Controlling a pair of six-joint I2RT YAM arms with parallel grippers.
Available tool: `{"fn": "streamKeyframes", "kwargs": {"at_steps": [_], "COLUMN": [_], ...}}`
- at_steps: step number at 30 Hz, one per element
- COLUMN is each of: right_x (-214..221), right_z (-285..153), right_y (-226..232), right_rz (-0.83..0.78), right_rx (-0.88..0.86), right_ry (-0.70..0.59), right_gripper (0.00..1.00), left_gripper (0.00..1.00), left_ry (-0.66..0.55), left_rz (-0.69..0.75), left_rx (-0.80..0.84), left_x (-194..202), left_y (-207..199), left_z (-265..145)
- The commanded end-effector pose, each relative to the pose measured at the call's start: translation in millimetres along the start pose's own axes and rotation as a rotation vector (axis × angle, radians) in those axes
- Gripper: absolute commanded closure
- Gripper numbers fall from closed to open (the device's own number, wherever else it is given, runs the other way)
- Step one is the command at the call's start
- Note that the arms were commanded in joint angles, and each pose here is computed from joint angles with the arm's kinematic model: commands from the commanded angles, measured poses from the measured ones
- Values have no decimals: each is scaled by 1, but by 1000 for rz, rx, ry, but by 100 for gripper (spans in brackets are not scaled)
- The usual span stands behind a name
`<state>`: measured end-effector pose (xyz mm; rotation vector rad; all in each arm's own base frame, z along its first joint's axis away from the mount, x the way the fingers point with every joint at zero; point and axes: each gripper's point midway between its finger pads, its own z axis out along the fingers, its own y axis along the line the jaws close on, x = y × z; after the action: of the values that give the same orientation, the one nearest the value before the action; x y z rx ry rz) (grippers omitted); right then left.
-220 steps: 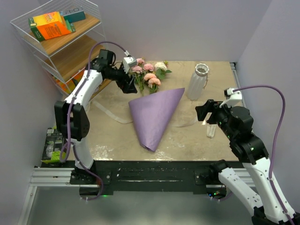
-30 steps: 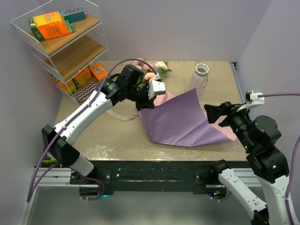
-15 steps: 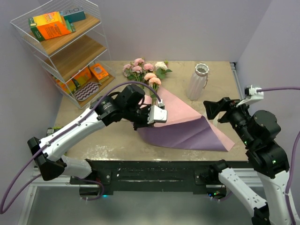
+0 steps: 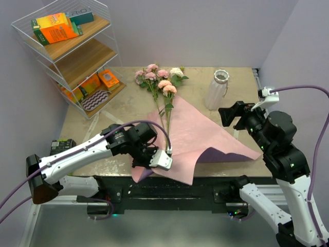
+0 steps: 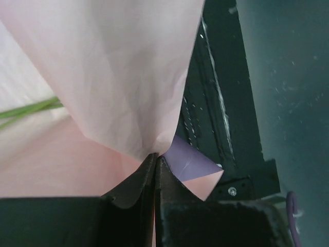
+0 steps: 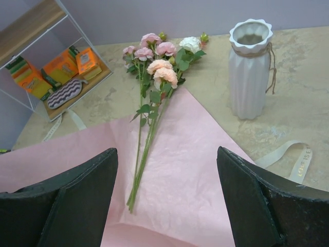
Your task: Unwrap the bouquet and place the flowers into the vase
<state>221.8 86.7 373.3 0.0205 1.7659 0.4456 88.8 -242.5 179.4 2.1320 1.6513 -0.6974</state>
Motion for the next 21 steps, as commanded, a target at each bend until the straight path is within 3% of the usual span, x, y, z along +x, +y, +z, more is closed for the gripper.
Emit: {"fn": "streamKeyframes", "kwargs": {"at_steps": [1, 6, 7, 8, 11, 14, 21], "right_x": [5, 31, 34, 39, 56, 62, 56], "right_z": [15, 31, 33, 35, 37, 35, 31], "right_y": [2, 5, 5, 5, 5, 2, -5], "right_rz": [-18, 10, 15, 19, 25, 22, -10], "right_rx": [-15, -44, -47, -46, -64, -54, -5], "right_ry": [7, 76, 83, 98, 137, 148, 175], "right_gripper": [20, 21, 21, 22, 23, 23, 22], "left_gripper": [93, 88, 85, 72, 56, 46, 36], "left_ry": [94, 113, 120, 117, 118, 113, 56], "left_rz": [39, 40, 46, 52, 76, 102, 134], "left_rx": [49, 98, 113, 125, 130, 93, -39], "left_x": [31, 42, 45, 45, 47, 43, 12], "left_y": [-24, -41, -44, -48, -51, -48, -29], "left_z": [-2, -2, -3, -3, -8, -18, -51]}}
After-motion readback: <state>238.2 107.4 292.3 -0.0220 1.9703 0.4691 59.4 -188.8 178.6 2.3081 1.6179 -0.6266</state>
